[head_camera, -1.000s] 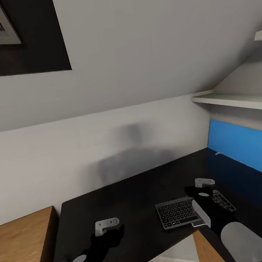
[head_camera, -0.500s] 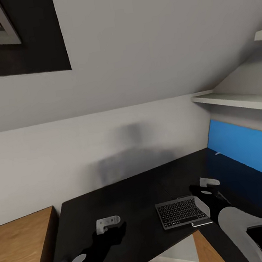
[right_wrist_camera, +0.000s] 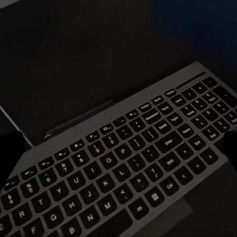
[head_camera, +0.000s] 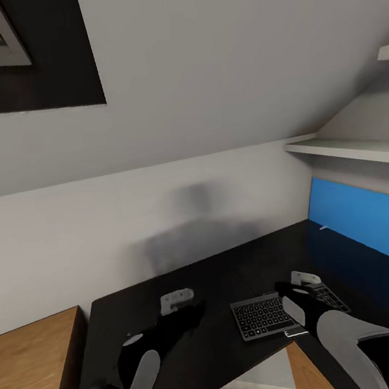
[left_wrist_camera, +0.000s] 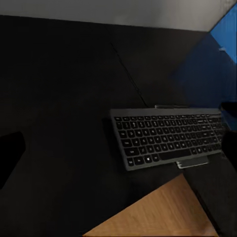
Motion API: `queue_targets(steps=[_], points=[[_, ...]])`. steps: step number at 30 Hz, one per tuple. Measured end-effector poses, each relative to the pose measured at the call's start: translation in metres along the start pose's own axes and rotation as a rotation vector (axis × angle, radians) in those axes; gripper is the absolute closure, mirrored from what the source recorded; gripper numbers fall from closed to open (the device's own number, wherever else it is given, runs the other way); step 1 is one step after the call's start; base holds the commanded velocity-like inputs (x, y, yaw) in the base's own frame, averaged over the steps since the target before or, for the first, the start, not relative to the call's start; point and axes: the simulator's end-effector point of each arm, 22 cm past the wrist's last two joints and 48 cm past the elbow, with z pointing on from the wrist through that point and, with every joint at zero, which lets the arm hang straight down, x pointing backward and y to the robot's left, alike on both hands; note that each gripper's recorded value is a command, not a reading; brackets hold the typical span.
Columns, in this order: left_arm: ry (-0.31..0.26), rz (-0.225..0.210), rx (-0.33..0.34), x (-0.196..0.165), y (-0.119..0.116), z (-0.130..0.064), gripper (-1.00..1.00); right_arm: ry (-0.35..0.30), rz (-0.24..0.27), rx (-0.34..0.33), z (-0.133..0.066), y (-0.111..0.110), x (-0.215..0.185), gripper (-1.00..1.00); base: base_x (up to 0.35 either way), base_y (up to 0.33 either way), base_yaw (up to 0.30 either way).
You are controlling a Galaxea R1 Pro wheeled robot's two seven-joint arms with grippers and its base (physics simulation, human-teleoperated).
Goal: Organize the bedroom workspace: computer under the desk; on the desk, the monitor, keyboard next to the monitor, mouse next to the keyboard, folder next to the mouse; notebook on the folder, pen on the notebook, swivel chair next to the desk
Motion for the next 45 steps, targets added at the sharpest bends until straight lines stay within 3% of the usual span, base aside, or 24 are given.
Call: queue_targets(steps=[8,12,14,16,17,20,25,35,45], points=[[0.028,0.016,-0.013,-0.060,-0.041,0.010,-1.00,-0.003,-0.001,0.004,0.001,-0.002,-0.002,-1.00,0.000,0.000,0.000],[0.106,0.051,-0.057,-0.079,-0.034,0.039,-1.00,-0.004,-0.002,0.004,0.001,-0.003,-0.002,-1.00,0.000,0.000,0.000],[0.201,0.005,-0.038,-0.088,-0.038,0.067,-1.00,-0.003,-0.001,0.006,0.001,-0.004,-0.002,-1.00,0.000,0.000,0.000],[0.233,-0.053,0.003,-0.095,-0.048,0.075,-1.00,-0.003,-0.001,0.006,0.001,-0.004,-0.002,-1.00,0.000,0.000,0.000],[0.256,-0.178,0.091,-0.109,-0.071,0.081,-1.00,-0.002,0.000,0.007,0.001,-0.004,-0.001,-1.00,0.000,0.000,0.000],[0.252,-0.230,0.143,-0.122,-0.086,0.080,-1.00,-0.004,0.000,0.008,0.001,-0.005,-0.002,-1.00,0.000,0.000,0.000],[0.241,-0.270,0.202,-0.136,-0.103,0.075,-1.00,-0.007,0.001,0.012,0.002,-0.008,-0.003,-1.00,0.000,0.000,0.000],[0.237,-0.260,0.184,-0.135,-0.089,0.079,-1.00,-0.010,0.000,0.028,0.009,-0.018,-0.003,-1.00,0.000,0.000,0.000],[0.251,-0.269,0.136,-0.124,-0.059,0.092,-1.00,-0.014,0.005,0.040,0.019,-0.027,-0.001,-1.00,0.000,0.000,0.000]])
